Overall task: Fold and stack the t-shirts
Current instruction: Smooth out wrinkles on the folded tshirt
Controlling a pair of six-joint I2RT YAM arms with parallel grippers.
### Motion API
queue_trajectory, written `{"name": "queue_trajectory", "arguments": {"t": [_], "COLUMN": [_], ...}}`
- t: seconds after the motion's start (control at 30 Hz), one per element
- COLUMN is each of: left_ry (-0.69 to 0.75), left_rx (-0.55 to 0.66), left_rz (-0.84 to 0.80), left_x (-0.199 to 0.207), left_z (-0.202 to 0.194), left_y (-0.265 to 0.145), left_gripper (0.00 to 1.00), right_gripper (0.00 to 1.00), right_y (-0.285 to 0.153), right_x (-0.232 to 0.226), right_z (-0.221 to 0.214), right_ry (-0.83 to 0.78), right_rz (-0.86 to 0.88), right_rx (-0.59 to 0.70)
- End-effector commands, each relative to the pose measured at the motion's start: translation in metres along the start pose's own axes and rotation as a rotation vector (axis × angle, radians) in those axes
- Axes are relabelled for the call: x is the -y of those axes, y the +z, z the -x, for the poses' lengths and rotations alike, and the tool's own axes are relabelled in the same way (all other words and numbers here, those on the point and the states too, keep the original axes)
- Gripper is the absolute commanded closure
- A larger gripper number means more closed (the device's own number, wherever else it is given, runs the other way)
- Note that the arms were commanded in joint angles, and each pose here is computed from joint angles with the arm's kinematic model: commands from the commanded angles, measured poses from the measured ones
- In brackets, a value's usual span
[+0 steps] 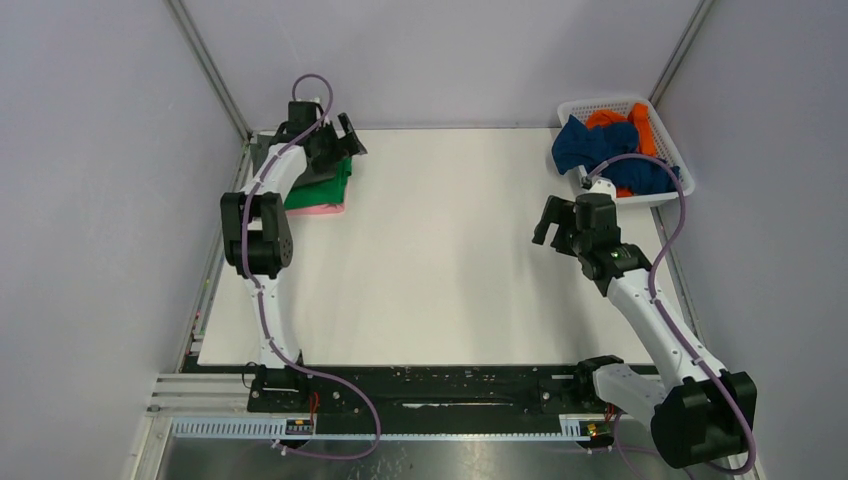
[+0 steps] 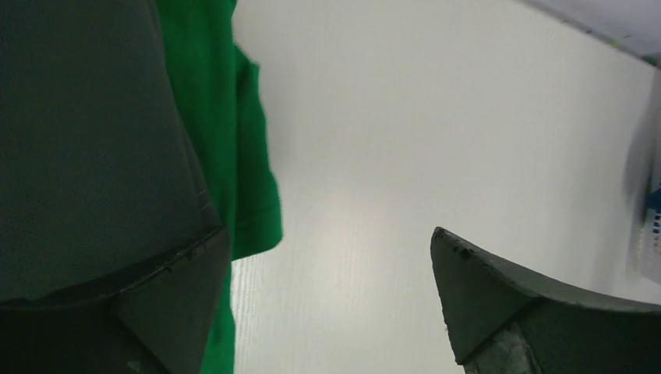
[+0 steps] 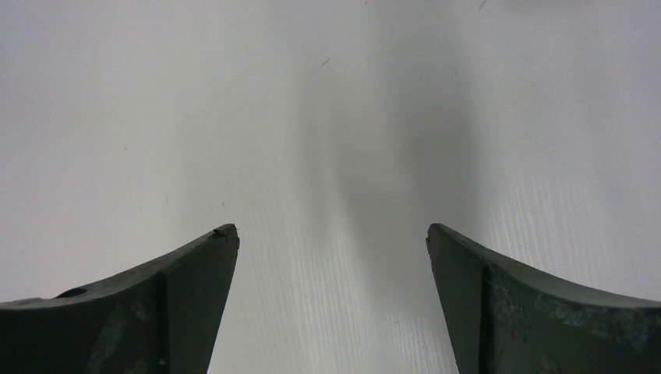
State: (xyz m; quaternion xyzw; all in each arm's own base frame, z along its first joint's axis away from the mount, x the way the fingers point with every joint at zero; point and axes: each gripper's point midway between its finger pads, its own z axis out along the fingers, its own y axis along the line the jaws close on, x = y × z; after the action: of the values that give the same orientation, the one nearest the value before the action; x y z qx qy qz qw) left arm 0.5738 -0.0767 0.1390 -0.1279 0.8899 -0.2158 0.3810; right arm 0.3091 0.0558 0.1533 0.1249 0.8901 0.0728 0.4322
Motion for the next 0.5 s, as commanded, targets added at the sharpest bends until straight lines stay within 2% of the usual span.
{"name": "queue_trajectory", "arguments": {"t": [0.0, 0.17, 0.33, 0.47], "left_ry": [-0.105, -0.136, -0.174, -0.131], "left_rx": [-0.103, -0.164, -0.244, -0.279], "left_rz": [0.026, 0.072, 0.007, -0.009], "left_x": [-0.025, -0.043, -0.038, -0.021], "left_z": [-0.028, -0.056, -0.083, -0.102], "left_y": [0.016, 0.025, 0.03, 0.029], "left_gripper": [0.01, 0.01, 0.01, 0.01], "right_gripper": [0.01, 0.01, 0.01, 0.01], "right_y": [-0.008, -0.011, -0.011, -0.012], "right_x": [0.0, 0.008, 0.007, 0.008], "right_z": [0.011, 0.009, 0.008, 0.01], "right_ry": [-0.013, -0.021, -0.024, -0.024], "right_rz": [0.012, -0.011, -0.005, -0.01], "right_rx": [0.063, 0.081, 0.077, 0.086]}}
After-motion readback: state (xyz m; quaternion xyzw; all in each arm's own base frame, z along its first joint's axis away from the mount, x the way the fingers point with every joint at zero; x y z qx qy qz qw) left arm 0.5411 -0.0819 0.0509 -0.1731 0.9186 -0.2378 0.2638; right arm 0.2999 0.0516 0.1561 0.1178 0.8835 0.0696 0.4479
